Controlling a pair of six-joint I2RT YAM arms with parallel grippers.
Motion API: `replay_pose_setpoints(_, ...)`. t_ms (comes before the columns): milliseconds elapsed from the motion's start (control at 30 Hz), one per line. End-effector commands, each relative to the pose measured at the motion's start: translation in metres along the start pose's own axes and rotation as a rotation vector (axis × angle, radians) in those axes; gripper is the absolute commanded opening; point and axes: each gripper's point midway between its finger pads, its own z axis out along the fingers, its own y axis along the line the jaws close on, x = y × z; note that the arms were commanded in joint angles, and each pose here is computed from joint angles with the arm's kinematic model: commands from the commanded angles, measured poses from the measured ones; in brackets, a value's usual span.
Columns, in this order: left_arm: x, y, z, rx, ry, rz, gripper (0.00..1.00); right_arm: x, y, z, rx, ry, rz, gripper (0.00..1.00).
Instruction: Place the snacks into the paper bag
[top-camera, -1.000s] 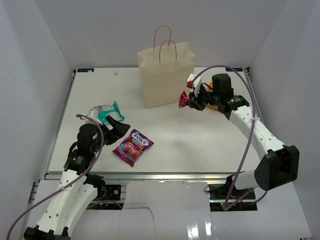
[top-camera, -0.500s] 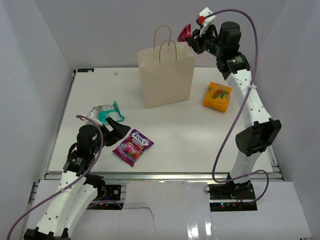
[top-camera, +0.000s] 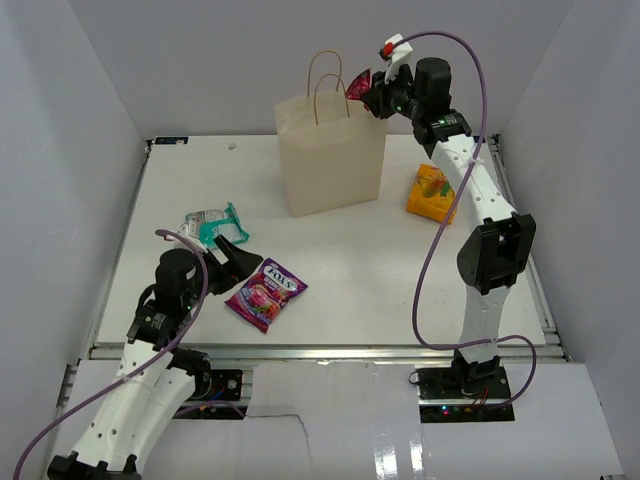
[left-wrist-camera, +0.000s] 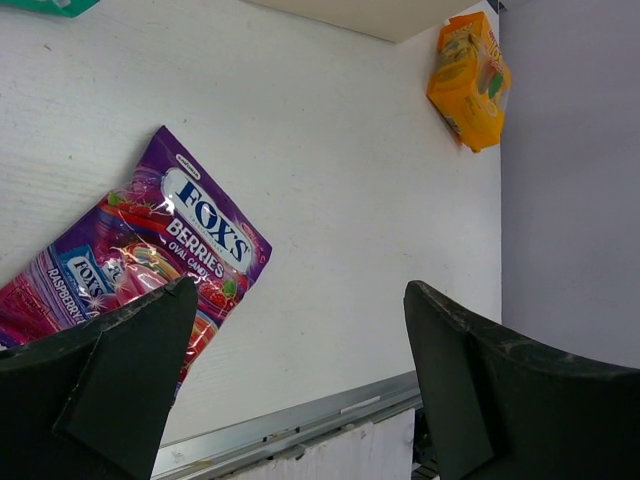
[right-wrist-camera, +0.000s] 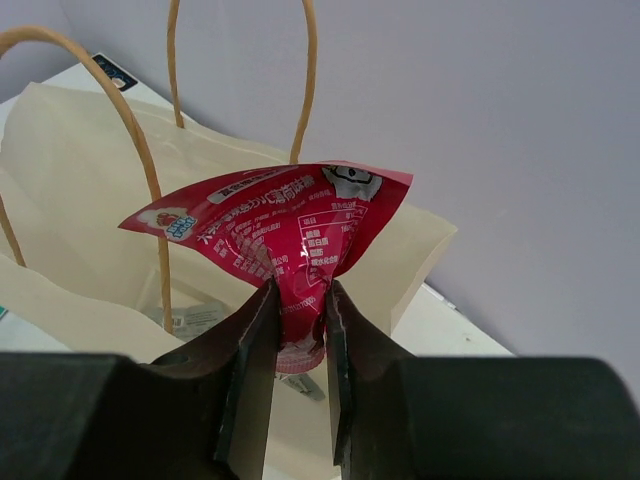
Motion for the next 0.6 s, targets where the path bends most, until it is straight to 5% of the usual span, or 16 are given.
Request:
replay_pose_setpoints(0,-0.001,-0.004,-0.001,0.014,0.011,0.016,0.95,-0.047,0.004,-0.013,0.001,-0.122,-0.039,0.27)
replay_pose_setpoints(567,0.001,-0.005,0.002,0.026,0.019,0.021,0.95,-0.046,0.002,-0.008,0.019,-0.155,0.013,0.43)
